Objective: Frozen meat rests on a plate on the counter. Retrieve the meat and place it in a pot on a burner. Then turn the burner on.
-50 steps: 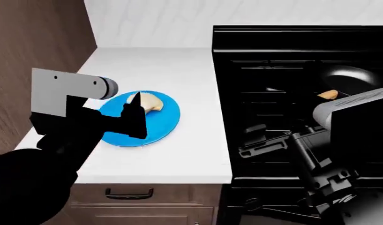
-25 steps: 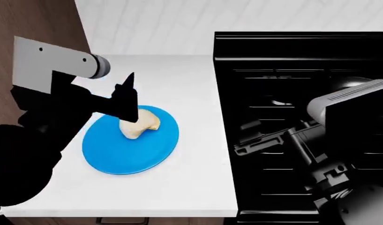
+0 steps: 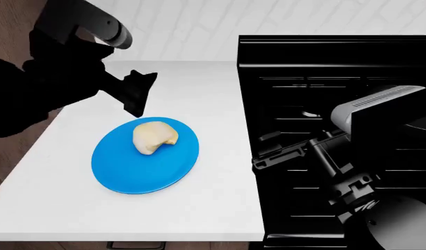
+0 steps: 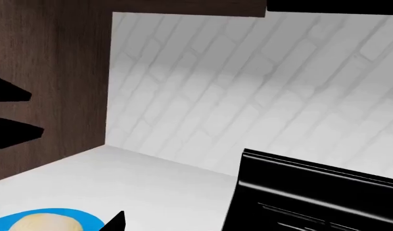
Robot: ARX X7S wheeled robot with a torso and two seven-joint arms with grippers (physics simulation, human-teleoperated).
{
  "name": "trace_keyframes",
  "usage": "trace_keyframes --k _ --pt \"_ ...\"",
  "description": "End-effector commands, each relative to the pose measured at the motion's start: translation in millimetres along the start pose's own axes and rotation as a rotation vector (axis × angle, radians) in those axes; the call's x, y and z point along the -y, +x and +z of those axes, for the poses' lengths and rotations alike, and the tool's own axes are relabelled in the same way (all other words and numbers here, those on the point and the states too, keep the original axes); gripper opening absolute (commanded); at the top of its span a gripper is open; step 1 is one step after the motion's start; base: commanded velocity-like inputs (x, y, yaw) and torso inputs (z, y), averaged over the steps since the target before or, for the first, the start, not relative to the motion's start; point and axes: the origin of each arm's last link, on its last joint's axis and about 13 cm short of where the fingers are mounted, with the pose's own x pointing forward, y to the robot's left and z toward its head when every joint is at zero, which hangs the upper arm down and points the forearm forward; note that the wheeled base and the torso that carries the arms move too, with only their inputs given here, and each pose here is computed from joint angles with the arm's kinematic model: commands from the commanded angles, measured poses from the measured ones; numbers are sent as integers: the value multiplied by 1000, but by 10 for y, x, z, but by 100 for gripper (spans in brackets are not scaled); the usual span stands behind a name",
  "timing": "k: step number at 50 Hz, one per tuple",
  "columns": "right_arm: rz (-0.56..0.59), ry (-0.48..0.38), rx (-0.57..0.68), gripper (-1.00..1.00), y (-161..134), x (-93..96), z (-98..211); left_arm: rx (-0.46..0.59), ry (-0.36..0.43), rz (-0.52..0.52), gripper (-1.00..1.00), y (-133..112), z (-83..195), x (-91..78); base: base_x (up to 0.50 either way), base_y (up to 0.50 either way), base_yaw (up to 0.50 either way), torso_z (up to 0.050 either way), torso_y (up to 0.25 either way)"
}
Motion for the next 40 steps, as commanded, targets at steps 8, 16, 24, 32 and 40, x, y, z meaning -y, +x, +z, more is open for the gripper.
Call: trace_keyframes --k 8,16,24,32,40 --pt "-2 4 -4 100 7 -3 -13 -181 -147 -128 100 136 -72 -211 0 0 0 0 0" --pt "-2 2 0 100 -28 -2 4 -262 -217 -146 100 186 -180 -192 0 0 0 0 0" --pt "-2 -2 4 100 -16 -9 20 -314 -208 -177 100 232 -207 -177 0 0 0 0 0" --pt "-5 -2 3 100 -23 -2 28 -355 -191 -187 100 349 -254 -187 0 0 0 0 0" --pt "-9 0 3 100 -36 15 29 -369 -186 -190 100 459 -274 -195 0 0 0 0 0"
